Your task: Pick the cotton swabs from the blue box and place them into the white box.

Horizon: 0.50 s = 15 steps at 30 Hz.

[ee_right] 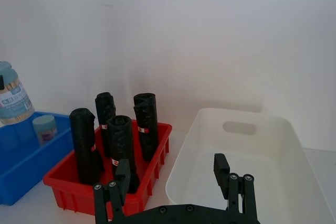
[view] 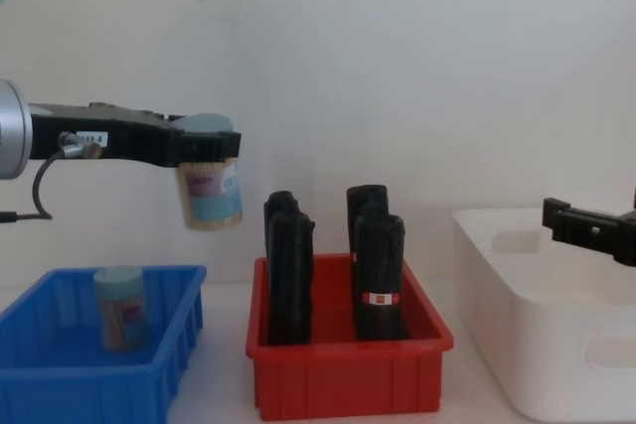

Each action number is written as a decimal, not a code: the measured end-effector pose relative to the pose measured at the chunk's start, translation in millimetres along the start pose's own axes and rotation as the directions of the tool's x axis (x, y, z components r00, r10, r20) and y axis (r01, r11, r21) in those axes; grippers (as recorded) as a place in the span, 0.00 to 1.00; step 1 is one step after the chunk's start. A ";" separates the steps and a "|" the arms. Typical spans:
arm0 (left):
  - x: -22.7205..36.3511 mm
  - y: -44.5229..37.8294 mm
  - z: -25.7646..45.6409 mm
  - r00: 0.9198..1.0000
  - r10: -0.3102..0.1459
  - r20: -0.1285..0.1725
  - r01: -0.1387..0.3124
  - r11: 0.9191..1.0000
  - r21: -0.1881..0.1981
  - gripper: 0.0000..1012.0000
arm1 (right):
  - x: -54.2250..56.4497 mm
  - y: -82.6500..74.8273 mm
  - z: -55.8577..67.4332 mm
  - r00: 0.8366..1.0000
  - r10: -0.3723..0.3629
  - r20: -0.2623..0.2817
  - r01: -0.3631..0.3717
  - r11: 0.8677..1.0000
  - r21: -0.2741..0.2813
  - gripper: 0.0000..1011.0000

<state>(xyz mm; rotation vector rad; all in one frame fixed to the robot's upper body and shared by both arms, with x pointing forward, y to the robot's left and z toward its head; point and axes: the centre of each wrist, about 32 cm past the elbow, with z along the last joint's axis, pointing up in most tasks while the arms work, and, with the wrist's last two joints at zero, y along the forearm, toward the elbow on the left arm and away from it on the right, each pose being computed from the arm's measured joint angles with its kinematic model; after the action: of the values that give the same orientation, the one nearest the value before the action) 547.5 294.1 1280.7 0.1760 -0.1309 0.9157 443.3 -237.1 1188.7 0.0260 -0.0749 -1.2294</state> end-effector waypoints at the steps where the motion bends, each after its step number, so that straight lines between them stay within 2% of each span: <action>1: -0.5 0.0 1.4 1.000 -0.011 0.001 0.011 1.000 -0.002 0.66 | 0.0 0.0 0.0 1.000 0.000 0.000 0.000 1.000 0.000 0.99; 2: -1.4 -0.1 4.2 0.999 -0.037 0.002 0.037 0.999 -0.005 0.66 | 0.0 0.0 0.0 1.000 0.000 0.000 0.000 1.000 0.000 0.99; 5: -2.9 -0.3 8.3 0.997 -0.071 0.005 0.071 0.997 -0.011 0.66 | 0.0 0.0 0.0 1.000 0.000 0.000 0.000 1.000 0.000 0.99; 7: -4.7 -0.8 12.3 0.994 -0.110 0.007 0.110 0.994 -0.015 0.66 | 0.0 0.0 0.0 1.000 0.000 0.000 0.000 1.000 0.000 0.99; 8: -5.9 -1.2 14.5 0.991 -0.137 0.007 0.137 0.990 -0.017 0.66 | 0.0 0.0 0.0 1.000 0.000 0.000 0.000 1.000 0.000 0.99; 12: -8.4 -2.2 18.8 0.984 -0.180 0.009 0.181 0.983 -0.021 0.66 | 0.0 0.0 0.0 1.000 0.000 0.000 0.000 1.000 0.000 0.99; 15: -11.8 -3.2 23.2 0.975 -0.221 0.011 0.222 0.975 -0.025 0.66 | 0.0 0.0 0.0 1.000 0.000 0.000 0.000 1.000 0.000 0.99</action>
<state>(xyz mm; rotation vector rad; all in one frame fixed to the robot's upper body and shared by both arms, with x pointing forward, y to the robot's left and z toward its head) 542.1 278.3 1300.9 0.1665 -0.1280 0.6905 443.3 -237.1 1188.7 0.0261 -0.0749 -1.2294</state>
